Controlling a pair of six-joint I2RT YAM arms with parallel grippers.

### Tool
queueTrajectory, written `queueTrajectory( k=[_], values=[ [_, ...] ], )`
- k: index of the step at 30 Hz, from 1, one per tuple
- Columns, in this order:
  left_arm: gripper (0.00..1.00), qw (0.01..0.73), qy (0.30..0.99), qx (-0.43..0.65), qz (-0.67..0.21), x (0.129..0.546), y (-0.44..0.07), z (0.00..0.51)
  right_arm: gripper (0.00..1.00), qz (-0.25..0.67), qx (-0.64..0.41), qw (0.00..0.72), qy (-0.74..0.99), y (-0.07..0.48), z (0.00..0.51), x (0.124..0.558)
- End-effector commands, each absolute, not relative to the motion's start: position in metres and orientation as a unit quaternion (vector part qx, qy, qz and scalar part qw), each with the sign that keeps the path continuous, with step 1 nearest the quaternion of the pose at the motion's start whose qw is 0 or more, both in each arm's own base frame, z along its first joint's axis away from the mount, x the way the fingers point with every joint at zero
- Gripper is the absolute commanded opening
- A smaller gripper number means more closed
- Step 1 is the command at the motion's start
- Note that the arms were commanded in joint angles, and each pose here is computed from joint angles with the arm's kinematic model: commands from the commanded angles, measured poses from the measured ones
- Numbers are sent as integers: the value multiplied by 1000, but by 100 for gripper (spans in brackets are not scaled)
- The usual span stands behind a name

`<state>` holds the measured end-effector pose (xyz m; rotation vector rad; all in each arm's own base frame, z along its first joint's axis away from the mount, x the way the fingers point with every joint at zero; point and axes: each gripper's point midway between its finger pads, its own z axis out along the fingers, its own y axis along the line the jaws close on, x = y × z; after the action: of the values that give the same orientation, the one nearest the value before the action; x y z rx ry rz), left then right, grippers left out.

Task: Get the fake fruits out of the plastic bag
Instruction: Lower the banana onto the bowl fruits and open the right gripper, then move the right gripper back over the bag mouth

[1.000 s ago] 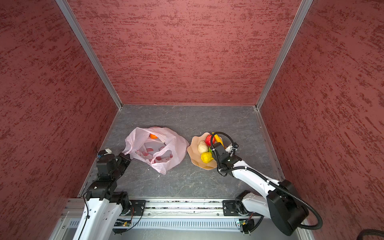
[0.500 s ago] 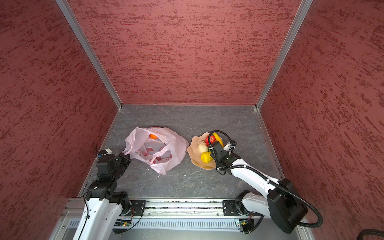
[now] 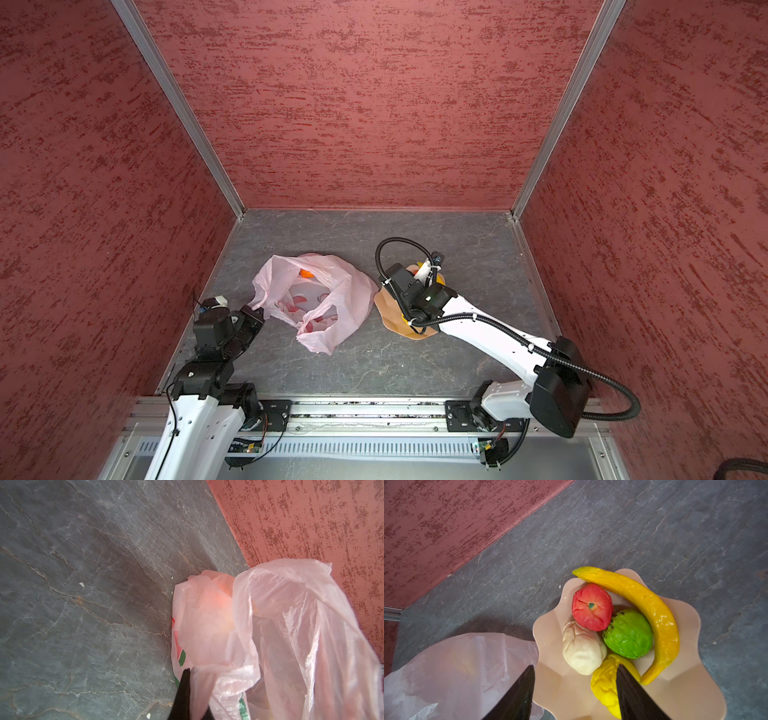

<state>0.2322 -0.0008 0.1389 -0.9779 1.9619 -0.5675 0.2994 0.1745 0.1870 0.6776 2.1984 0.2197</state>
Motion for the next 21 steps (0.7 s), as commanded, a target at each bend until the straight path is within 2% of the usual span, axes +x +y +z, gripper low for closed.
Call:
queueTrajectory(
  k=[1,5,11,17,21],
  values=[
    [0,431,785,-379,-233,232,-4,147,59,74,262,426,863,163,193,296],
    [0,427,788,-374,-237,234,-6,147,54,126,204,451,860,195,216,308],
    [0,421,793,-365,-247,235,-12,144,52,229,30,476,849,305,281,321],
    [0,419,798,-343,-266,234,-24,149,52,299,-126,441,837,425,300,307],
    [0,420,800,-331,-272,232,-30,149,51,336,-194,390,835,481,286,290]
  ],
)
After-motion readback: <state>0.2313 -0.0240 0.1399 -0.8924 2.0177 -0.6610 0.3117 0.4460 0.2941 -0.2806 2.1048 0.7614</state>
